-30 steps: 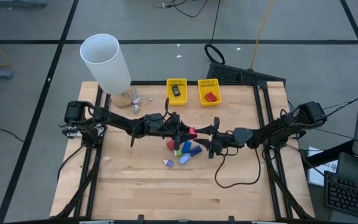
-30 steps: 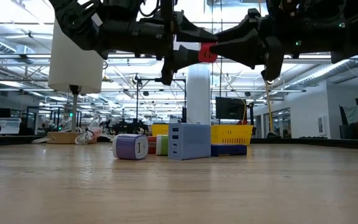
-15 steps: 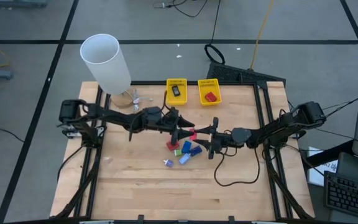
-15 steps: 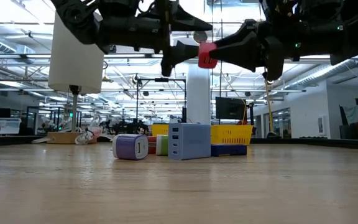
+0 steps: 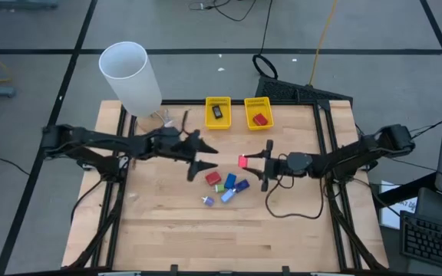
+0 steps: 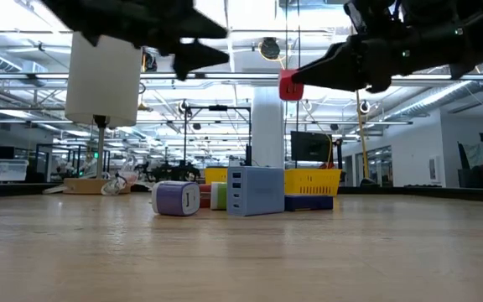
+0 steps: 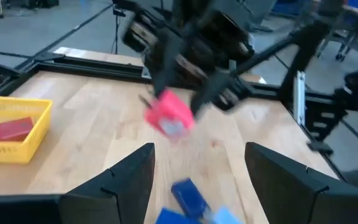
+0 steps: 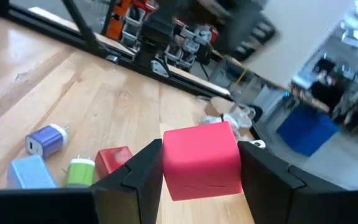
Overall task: Pick & Place Office items
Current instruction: Put the pink charger adapter into the right yellow bin
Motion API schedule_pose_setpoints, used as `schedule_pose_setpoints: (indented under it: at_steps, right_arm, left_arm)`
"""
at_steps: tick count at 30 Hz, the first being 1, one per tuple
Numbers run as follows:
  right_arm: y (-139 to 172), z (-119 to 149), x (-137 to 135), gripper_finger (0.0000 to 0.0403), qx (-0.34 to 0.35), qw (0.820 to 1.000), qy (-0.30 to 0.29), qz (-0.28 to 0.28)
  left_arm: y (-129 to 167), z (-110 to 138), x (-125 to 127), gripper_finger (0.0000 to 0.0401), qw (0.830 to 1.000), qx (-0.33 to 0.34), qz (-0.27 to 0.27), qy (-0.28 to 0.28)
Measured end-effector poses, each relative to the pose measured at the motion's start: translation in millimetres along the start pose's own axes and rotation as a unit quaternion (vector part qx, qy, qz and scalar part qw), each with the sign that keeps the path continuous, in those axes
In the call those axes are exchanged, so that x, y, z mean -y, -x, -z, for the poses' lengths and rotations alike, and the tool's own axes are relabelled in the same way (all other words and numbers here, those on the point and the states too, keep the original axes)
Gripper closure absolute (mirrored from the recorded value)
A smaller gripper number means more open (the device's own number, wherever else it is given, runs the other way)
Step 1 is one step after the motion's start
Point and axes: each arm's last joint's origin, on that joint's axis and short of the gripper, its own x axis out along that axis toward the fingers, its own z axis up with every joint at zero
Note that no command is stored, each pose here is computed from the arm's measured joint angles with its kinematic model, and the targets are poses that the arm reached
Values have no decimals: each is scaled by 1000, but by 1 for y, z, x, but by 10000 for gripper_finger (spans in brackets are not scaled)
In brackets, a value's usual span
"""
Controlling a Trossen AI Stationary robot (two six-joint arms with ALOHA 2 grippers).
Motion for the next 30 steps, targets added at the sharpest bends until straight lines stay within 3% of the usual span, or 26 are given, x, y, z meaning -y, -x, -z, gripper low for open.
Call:
schedule_pose_setpoints:
  at_steps: [3,13,21,30]
  right_arm:
    - [8,-2,7,238,0,999,-27,-19]
    - [38,11,29,238,42,992,-112,-36]
    - [54,26,47,238,54,983,-172,-24]
    - [64,37,54,238,52,981,-189,2]
  left_arm:
    - [21,12,3,148,1000,9,-10,-3]
    - [90,53,1,148,986,54,-156,19]
    - [118,89,0,148,976,120,-179,21]
    - [131,113,-1,148,971,148,-185,19]
